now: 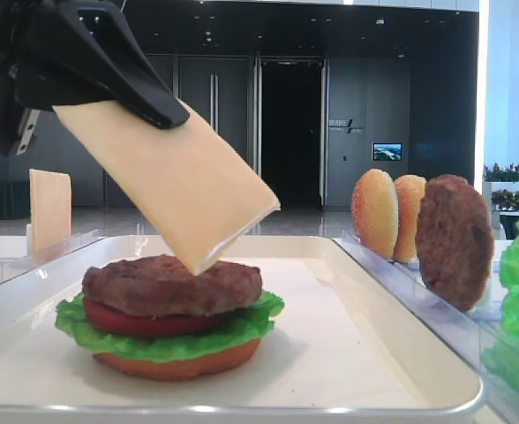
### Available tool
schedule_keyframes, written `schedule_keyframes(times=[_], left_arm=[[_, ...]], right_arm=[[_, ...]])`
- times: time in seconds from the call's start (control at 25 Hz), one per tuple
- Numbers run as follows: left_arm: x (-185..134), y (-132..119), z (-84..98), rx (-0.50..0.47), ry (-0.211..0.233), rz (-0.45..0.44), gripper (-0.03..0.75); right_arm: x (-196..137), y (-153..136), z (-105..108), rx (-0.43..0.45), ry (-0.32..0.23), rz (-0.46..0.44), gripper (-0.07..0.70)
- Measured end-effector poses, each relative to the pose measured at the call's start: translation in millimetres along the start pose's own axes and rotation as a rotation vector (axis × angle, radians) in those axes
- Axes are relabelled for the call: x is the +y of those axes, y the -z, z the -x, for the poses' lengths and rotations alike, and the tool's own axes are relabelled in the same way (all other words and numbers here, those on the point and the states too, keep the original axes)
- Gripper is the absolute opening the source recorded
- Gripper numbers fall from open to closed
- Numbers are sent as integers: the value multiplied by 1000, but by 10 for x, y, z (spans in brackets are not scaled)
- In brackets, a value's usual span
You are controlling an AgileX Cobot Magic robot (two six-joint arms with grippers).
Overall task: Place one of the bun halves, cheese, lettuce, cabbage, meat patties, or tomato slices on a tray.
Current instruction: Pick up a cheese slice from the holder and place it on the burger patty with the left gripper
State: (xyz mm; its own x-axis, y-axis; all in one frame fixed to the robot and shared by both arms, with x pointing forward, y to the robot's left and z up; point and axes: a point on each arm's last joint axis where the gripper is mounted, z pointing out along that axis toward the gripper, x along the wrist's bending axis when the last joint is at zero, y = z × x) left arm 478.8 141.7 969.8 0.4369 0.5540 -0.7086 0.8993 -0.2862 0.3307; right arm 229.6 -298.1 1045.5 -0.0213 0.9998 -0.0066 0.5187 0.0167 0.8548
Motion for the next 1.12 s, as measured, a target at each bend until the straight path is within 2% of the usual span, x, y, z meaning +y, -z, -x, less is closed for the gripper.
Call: schedule_keyframes(times=[0.52, 1.12], left_arm=[[-6, -149, -195, 35, 61, -24, 27], [2, -164, -259, 82, 54, -15, 27]], right_arm=[[0, 0, 0, 0, 0, 0, 520], [0, 0, 0, 0, 0, 0, 520]])
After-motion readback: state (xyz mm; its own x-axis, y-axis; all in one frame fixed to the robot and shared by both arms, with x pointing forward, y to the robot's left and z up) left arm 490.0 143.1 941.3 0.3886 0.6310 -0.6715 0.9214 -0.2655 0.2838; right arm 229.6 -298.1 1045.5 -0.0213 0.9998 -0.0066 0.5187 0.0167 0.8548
